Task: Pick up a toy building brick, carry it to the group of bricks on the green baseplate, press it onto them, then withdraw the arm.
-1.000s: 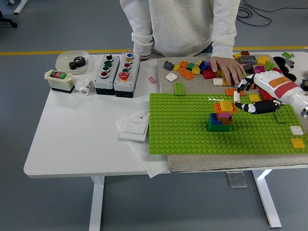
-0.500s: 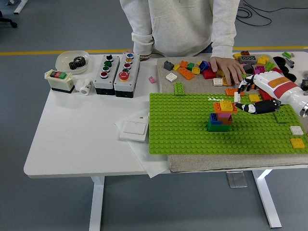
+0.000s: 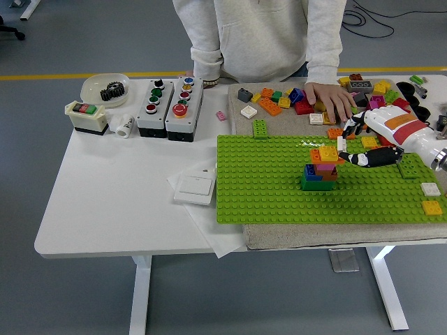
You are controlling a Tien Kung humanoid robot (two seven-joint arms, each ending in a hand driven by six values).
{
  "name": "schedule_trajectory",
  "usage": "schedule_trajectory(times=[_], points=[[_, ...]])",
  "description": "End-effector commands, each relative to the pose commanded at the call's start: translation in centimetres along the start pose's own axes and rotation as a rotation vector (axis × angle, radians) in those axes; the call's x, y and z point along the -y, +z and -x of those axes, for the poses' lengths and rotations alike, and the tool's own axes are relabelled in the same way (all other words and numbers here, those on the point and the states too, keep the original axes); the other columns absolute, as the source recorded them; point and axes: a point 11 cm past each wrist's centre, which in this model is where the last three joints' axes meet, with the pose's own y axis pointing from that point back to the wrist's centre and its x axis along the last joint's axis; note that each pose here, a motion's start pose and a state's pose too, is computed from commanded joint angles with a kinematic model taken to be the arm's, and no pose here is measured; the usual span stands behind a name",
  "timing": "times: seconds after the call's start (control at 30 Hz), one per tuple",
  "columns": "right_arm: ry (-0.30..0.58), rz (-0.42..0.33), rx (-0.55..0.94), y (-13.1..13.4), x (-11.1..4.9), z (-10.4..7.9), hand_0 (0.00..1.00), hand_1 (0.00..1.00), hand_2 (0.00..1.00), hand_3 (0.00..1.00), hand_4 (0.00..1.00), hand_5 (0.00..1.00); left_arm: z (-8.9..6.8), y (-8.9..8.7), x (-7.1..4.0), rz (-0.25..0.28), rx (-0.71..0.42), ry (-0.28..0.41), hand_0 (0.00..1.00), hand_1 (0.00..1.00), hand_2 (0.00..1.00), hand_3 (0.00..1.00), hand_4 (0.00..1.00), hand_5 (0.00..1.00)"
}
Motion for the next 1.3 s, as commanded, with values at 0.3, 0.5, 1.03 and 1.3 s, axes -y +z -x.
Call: schedule_trajectory(times=[0.3,0.5,1.03,1.3], points=[[0.001,-0.008,-0.002,-0.3,0.2,-0.1,0.460,0.505,0.559,0.527,0.797,0.456,-0.1,-0.1,0.0,-0.002,0.001,0.001,0.821,0.805,0.807,0.604,0.679,0.595],[-0.001,-0.023,-0.008,-0.7,0.5,-0.1,0.460,0.506,0.560,0.527,0.797,0.456,-0.1,-0.1,0.0,-0.003,-0.002,0.001,0.820,0.805,0.807,0.605,0.680,0.595],[-0.021,-0.038,-0.020,-1.2,1.1,0.4,0.460,0.505,0.560,0.527,0.797,0.456,-0.3,-0.1,-0.1,-0.003,-0.004,0.002,0.822,0.805,0.808,0.605,0.680,0.594],[-0.029,-0.042,-0.025,-1.3,1.4,0.5,0.460,0.512,0.564,0.529,0.798,0.457,-0.4,-0.2,-0.1,-0.005,-0.003,0.003,0.822,0.806,0.808,0.604,0.680,0.593]])
